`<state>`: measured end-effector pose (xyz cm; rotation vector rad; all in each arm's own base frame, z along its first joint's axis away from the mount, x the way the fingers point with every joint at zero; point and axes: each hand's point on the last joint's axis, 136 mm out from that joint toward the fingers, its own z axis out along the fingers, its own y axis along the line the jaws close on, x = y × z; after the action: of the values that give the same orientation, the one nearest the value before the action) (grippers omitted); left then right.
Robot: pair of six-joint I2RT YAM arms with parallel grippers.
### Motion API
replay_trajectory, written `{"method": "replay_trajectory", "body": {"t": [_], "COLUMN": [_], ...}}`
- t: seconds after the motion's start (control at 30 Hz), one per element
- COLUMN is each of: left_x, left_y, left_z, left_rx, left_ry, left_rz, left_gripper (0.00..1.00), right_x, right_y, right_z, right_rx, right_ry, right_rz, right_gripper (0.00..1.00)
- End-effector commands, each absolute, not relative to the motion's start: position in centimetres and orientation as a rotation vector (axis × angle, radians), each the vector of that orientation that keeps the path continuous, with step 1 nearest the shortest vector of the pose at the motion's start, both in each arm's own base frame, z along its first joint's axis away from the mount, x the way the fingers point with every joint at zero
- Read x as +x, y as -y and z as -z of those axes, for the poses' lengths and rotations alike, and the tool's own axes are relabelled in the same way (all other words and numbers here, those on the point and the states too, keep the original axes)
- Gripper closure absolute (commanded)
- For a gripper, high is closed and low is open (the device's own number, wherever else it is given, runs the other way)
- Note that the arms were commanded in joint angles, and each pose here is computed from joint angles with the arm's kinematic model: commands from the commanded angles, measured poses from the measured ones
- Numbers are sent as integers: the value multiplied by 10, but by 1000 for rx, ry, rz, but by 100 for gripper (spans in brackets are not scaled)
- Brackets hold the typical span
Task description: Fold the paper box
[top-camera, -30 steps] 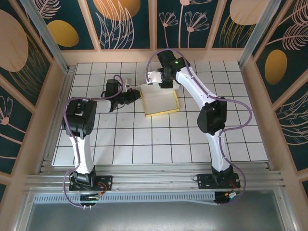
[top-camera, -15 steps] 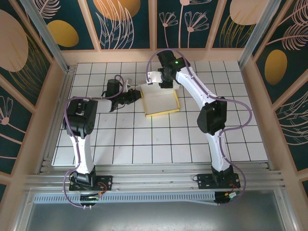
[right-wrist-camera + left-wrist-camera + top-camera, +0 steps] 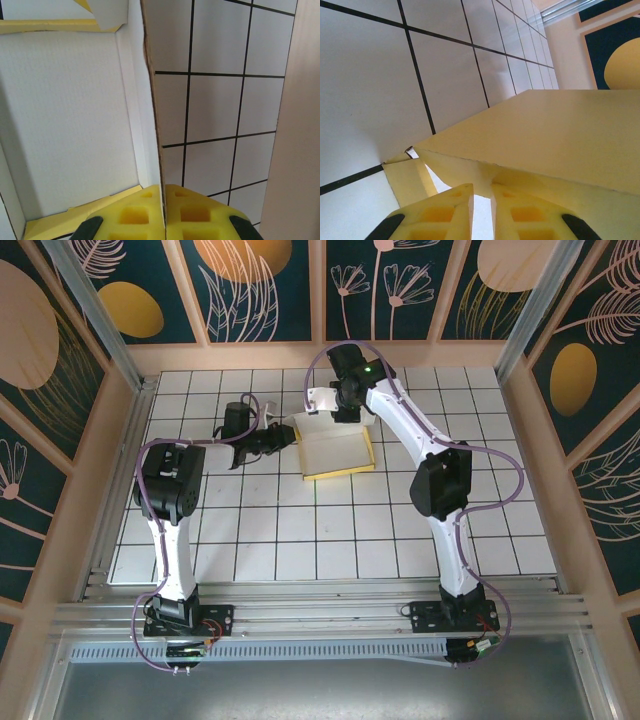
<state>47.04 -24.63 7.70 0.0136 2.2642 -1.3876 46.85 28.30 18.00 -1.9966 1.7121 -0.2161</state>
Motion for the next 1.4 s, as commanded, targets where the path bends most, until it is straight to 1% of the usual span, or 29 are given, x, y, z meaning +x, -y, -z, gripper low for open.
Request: {"method": "replay_trajectory", "body": {"t": [0.0,0.33,0.47,0.53,0.63,0.67,0.77,0.9,0.97,1.07,1.1,1.13,1.23,1.37], "left_x": [434,426,426,424,417,416,414,423,432,451,456,468,485,490], "left_y": [270,263,259,251,233,229,210,181,171,162,162,168,190,217], "left_z": [-50,-45,-62,-74,-87,-92,-109,-133,-137,-138,-130,-134,-130,-115], "left_rx": [89,70,102,122,130,129,92,-60,-143,-246,-267,-248,-184,-114], "left_ry": [-2362,-2383,-2329,-2296,-2261,-2245,-2206,-2145,-2146,-2162,-2188,-2185,-2203,-2252], "left_rz": [1476,1425,1382,1297,1145,1104,973,824,802,800,798,820,930,1115], "left_gripper": [83,83,82,79,70,69,72,89,93,94,93,93,93,92], "right_x": [463,453,449,451,457,458,460,456,454,453,453,453,454,457], "right_y": [-306,-298,-290,-288,-285,-285,-284,-285,-284,-281,-281,-281,-284,-285], "right_z": [-186,-185,-180,-183,-194,-196,-199,-196,-194,-195,-197,-197,-200,-200], "right_rx": [-1948,-1948,-1960,-1950,-1918,-1914,-1913,-1921,-1925,-1932,-1935,-1939,-1948,-1952], "right_ry": [-1674,-1638,-1583,-1564,-1563,-1557,-1545,-1534,-1519,-1492,-1485,-1484,-1495,-1510], "right_rz": [146,191,261,288,315,322,341,342,353,370,370,367,342,334], "right_gripper": [100,100,100,100,100,100,100,100,100,100,100,100,100,100]}}
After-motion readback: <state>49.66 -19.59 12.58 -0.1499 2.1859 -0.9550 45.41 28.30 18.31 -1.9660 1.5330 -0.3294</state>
